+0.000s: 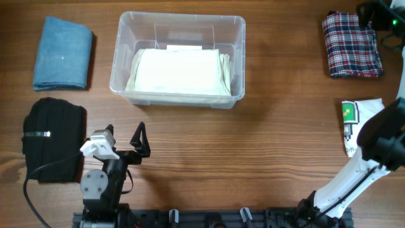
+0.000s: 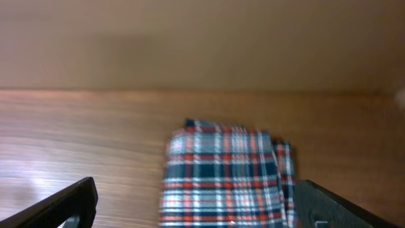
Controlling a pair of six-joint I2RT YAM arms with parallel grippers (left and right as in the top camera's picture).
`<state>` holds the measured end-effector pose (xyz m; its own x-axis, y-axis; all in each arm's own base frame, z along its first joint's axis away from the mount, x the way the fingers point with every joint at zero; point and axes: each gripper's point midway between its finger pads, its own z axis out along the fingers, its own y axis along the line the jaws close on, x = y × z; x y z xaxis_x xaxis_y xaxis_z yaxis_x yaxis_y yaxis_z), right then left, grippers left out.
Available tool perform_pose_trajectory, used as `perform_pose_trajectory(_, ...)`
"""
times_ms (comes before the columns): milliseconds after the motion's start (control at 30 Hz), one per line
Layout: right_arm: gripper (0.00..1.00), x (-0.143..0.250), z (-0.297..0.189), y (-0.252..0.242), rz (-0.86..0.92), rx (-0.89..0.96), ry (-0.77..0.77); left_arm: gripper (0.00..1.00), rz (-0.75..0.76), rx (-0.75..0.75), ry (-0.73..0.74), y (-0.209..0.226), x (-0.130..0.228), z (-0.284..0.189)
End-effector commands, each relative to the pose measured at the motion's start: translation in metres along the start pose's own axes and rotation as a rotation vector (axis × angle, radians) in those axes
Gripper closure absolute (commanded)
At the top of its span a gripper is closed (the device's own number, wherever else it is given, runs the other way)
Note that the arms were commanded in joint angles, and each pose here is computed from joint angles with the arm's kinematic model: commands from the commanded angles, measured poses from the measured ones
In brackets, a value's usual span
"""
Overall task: Pack container
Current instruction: 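Release the cream cloth and move the right gripper to the plaid shirt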
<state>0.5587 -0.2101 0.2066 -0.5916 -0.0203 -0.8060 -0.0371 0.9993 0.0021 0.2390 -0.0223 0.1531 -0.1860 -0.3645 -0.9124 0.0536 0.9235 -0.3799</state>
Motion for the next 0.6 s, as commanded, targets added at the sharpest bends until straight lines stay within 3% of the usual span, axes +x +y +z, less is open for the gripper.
perform_pose_trajectory(0, 0.00, 0.041, 0.029, -0.028, 0.057, 0.001, 0.049, 0.00, 0.017, 0.000, -0.005, 0.000, 0.001, 0.000)
perform_pose_trajectory(300, 0.00, 0.134, 0.053, -0.101, 0.095, 0.052, 0.156, 0.00, 0.017, 0.000, -0.004, 0.000, 0.001, 0.000)
perform_pose_trajectory(567, 0.02, 0.177, 0.098, -0.093, 0.243, -0.052, 0.138, 0.00, 0.017, 0.000, -0.004, 0.000, 0.001, 0.000)
